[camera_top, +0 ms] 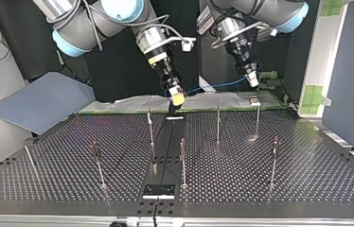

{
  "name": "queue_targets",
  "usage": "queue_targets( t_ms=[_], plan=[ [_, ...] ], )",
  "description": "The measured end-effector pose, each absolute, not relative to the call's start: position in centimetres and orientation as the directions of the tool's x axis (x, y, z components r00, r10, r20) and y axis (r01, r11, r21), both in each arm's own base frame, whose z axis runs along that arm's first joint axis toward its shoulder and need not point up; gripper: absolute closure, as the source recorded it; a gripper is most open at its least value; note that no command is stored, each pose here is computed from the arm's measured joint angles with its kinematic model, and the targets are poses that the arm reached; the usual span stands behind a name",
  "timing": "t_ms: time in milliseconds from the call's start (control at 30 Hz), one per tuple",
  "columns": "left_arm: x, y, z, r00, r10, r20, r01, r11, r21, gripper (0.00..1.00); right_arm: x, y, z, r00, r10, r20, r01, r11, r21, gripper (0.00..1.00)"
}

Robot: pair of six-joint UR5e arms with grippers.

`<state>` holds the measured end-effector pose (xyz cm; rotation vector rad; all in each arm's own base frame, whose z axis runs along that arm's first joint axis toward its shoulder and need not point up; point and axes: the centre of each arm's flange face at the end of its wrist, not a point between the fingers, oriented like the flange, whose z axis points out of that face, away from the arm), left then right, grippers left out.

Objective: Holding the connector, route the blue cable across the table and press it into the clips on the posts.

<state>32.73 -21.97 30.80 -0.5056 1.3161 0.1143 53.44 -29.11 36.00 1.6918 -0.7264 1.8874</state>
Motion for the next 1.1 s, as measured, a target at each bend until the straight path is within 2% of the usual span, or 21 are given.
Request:
queue_targets(
  t_ms=[300, 767, 1100],
  plan=[
    [34.5, -21.0, 35.1, 0.289, -0.189, -0.939, -0.385, 0.875, -0.294, 1.00, 55.2, -29.5, 37.2, -0.076, -0.012, 0.997, -0.664, -0.745, -0.060, 1.00],
    [37.0, -16.9, 35.2, 0.203, -0.123, -0.971, -0.430, 0.880, -0.201, 1.00, 58.2, -31.4, 38.0, -0.067, -0.050, 0.996, -0.658, -0.749, -0.082, 1.00],
    [40.7, -14.4, 35.9, 0.226, -0.117, -0.967, -0.425, 0.882, -0.206, 1.00, 61.0, -32.6, 37.5, -0.064, -0.078, 0.995, -0.636, -0.765, -0.101, 1.00]
  ],
)
